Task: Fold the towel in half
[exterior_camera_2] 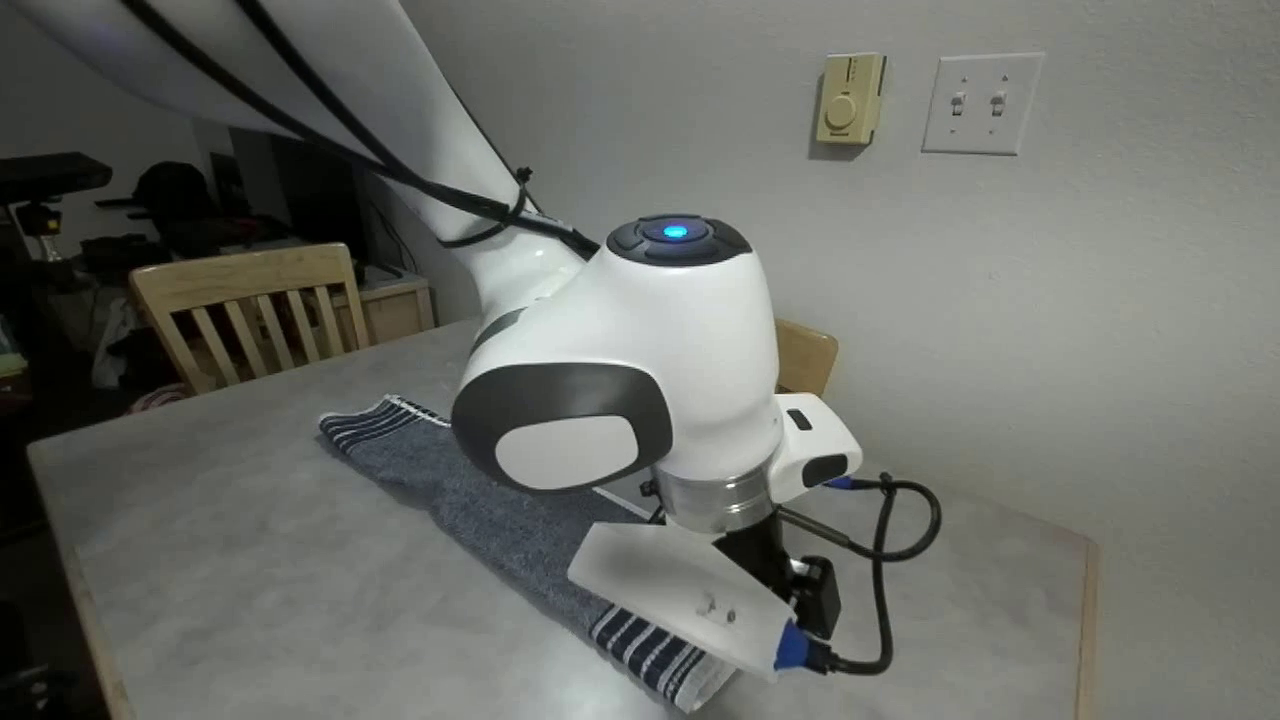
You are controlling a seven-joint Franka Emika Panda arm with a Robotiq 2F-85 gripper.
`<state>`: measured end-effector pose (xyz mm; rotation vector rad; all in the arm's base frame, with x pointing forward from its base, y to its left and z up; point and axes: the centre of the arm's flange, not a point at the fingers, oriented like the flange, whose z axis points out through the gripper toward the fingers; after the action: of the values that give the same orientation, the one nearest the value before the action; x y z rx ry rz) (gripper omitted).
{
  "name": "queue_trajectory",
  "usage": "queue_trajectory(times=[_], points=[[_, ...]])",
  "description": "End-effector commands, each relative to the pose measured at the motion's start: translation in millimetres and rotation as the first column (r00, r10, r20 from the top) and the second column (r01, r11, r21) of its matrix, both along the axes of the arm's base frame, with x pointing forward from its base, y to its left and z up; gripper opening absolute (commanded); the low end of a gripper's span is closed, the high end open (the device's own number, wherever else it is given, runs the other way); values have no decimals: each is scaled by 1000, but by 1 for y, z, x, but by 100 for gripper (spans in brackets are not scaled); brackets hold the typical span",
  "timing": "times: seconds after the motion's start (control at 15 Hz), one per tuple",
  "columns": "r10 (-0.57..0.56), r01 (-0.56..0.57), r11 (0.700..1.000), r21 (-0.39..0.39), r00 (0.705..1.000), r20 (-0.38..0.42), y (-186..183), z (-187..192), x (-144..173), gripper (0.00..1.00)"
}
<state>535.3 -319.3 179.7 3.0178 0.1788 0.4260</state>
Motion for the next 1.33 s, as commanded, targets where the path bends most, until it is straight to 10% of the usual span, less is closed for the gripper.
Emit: queue_trajectory(times=[0.0,1.27], points=[[6,-5,999,50,1000,-8,-12,-12,11,100],[26,-5,983,183,993,-116,8,-47,23,100]])
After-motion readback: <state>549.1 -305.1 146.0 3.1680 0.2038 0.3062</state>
